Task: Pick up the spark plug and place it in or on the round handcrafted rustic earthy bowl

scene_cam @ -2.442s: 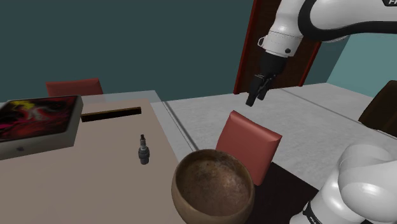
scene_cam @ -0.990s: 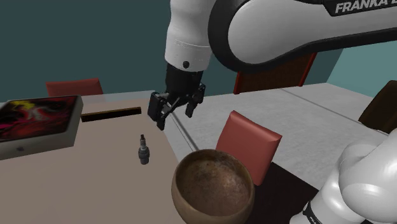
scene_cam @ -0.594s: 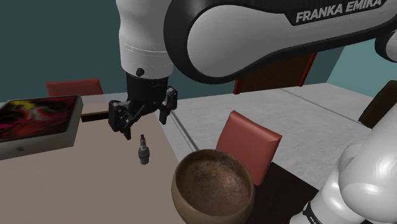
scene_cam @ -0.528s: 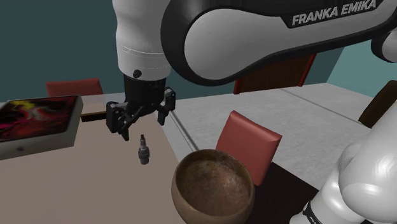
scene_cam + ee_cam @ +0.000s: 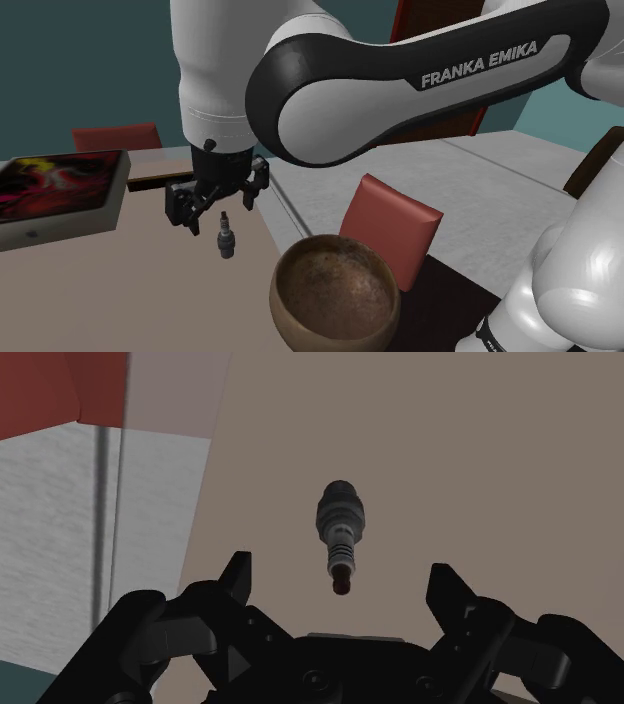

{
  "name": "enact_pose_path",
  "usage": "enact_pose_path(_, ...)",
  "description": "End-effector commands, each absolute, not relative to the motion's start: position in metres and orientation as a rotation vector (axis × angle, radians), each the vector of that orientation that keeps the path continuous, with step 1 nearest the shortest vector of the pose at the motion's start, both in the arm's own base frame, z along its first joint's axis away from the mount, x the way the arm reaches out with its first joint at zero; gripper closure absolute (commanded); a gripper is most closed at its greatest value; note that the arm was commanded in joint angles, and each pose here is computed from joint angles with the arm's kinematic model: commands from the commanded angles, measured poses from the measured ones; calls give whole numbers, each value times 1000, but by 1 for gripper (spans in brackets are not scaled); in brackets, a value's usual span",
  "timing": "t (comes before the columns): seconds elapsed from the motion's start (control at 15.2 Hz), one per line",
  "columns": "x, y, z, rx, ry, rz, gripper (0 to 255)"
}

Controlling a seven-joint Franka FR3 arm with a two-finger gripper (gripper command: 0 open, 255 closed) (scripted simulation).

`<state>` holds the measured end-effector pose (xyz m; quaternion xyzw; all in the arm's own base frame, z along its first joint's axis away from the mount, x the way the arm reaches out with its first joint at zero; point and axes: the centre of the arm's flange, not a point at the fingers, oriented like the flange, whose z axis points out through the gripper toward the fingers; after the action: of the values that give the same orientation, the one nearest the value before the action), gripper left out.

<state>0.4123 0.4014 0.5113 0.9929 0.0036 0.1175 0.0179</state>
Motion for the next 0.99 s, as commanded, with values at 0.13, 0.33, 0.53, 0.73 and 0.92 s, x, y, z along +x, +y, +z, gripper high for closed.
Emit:
enact_pose_path(0.13,412,401,509,3084,11,366,0)
enact_pose_path(0.33,412,401,509,3084,11,366,0)
enact_pose_path(0.53,412,401,509,3084,11,366,255)
enact_pose_path(0.73,412,401,509,3084,11,366,255)
enact_pose_path(0.92,412,401,509,3084,11,366,255)
